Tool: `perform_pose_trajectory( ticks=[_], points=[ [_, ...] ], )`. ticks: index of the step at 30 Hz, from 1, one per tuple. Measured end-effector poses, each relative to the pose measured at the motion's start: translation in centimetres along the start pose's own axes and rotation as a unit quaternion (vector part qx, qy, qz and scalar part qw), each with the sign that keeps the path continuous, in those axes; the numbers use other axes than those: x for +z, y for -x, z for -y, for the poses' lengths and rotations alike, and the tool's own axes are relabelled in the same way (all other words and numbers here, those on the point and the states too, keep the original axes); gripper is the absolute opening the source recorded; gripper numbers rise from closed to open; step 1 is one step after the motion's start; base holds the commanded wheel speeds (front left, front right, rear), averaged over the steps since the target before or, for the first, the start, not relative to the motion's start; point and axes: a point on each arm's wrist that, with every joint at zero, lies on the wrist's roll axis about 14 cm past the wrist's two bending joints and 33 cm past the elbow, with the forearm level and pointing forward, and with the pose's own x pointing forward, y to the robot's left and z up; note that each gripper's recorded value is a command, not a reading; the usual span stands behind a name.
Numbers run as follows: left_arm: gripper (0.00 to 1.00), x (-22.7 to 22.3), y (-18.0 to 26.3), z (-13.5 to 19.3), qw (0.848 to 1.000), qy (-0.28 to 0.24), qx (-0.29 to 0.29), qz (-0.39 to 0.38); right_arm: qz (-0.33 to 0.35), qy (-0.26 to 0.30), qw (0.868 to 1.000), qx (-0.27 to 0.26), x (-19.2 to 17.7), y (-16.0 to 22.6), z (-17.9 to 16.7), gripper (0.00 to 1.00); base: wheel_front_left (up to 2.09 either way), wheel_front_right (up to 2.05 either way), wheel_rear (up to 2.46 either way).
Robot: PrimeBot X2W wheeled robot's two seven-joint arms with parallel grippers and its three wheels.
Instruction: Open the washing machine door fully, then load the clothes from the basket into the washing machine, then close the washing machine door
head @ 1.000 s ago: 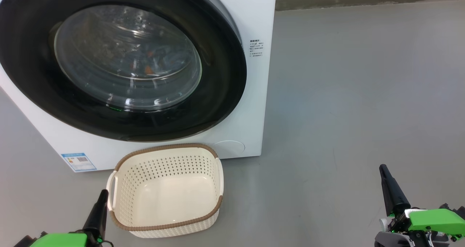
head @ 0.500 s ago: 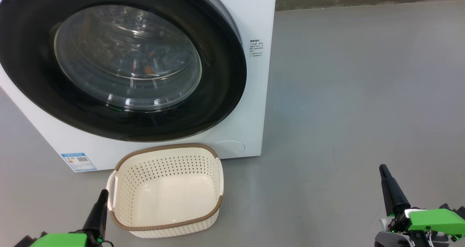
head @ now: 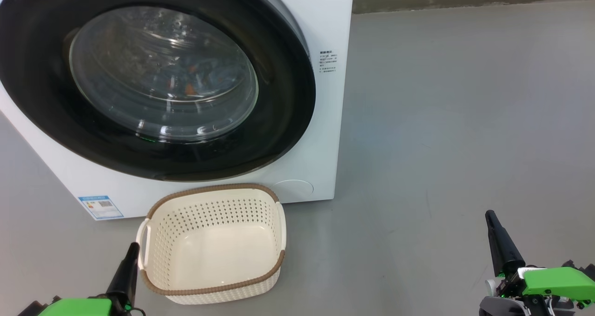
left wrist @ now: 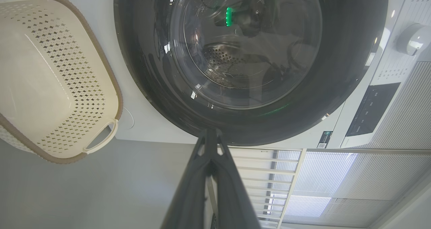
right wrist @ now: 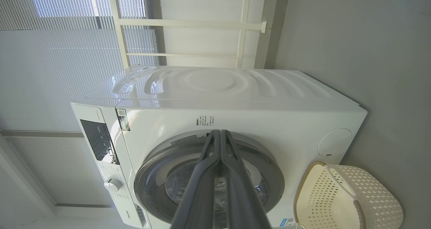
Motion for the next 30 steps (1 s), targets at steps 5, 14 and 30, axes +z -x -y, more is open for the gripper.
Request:
perform_pose_trajectory(
  ticks=[5,14,30],
  points=[
    [0.00,0.01,0.00,0.00,1.000,0.000,0.000,0.000,0.000,0.000,1.000,0.000,0.00,0.00,0.00,0.00,0.00,0.00,0.00],
    [0.00,0.02,0.00,0.00,1.000,0.000,0.000,0.001,0.000,0.000,1.000,0.000,0.00,0.00,0.00,0.00,0.00,0.00,0.00],
    [0.00,0.04,0.00,0.00,1.000,0.000,0.000,0.001,0.000,0.000,1.000,0.000,0.00,0.00,0.00,0.00,0.00,0.00,0.00]
  ],
)
